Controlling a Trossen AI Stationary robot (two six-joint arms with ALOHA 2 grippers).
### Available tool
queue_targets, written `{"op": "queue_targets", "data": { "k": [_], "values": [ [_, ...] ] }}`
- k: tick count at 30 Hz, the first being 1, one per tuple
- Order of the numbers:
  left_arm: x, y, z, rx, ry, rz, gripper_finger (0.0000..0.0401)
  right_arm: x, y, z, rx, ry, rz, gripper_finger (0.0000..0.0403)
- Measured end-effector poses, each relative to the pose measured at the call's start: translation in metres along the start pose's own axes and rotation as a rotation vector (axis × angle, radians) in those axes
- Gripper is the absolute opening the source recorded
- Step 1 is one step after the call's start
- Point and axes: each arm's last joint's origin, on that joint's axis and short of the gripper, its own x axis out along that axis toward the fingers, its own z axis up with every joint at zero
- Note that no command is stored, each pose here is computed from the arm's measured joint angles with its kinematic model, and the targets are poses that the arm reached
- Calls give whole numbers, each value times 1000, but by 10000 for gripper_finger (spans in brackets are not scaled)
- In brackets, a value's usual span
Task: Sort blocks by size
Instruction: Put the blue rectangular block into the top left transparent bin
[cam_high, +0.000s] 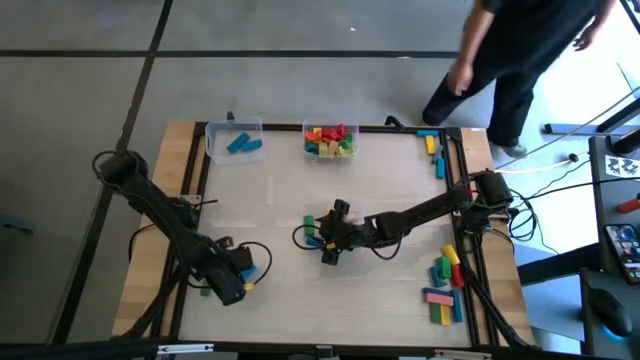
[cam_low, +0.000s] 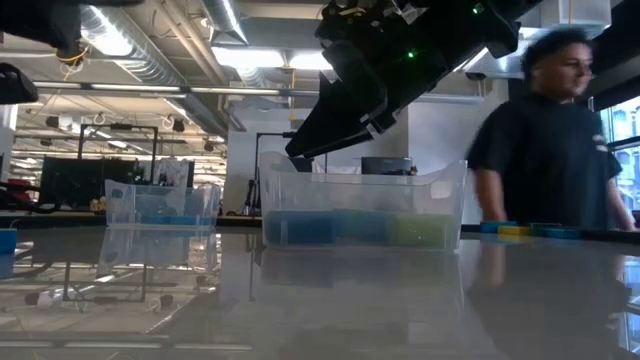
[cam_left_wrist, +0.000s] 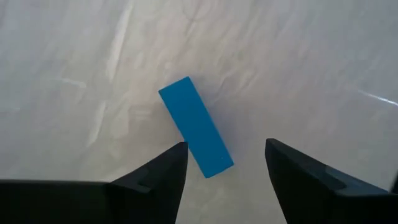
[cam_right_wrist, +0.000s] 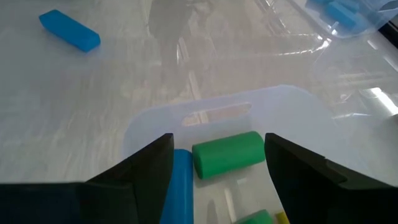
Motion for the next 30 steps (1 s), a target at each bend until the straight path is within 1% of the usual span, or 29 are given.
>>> {"op": "queue_targets", "data": {
  "k": [6, 9, 13, 15, 22, 27, 30],
  "values": [
    [14, -3, -2, 36, 25, 53, 209, 0, 0, 0, -1, 3, -1, 248],
    [20, -1, -3, 48, 20, 108, 209, 0, 0, -2, 0, 17, -3, 248],
    [27, 1, -4, 22, 27, 175, 210, 0, 0, -2, 9, 22, -4, 248],
    [30, 0, -4, -13, 25, 179, 210, 0, 0, -2, 9, 22, -4, 248],
    [38, -4, -3, -72, 13, 164, 210, 0, 0, -2, 13, 22, -4, 248],
    [50, 1, -8, -109, 31, 216, 210, 0, 0, -2, 15, 22, -4, 248],
    [53, 4, -11, -120, 30, 223, 210, 0, 0, -3, 14, 24, -5, 248]
  ]
}}
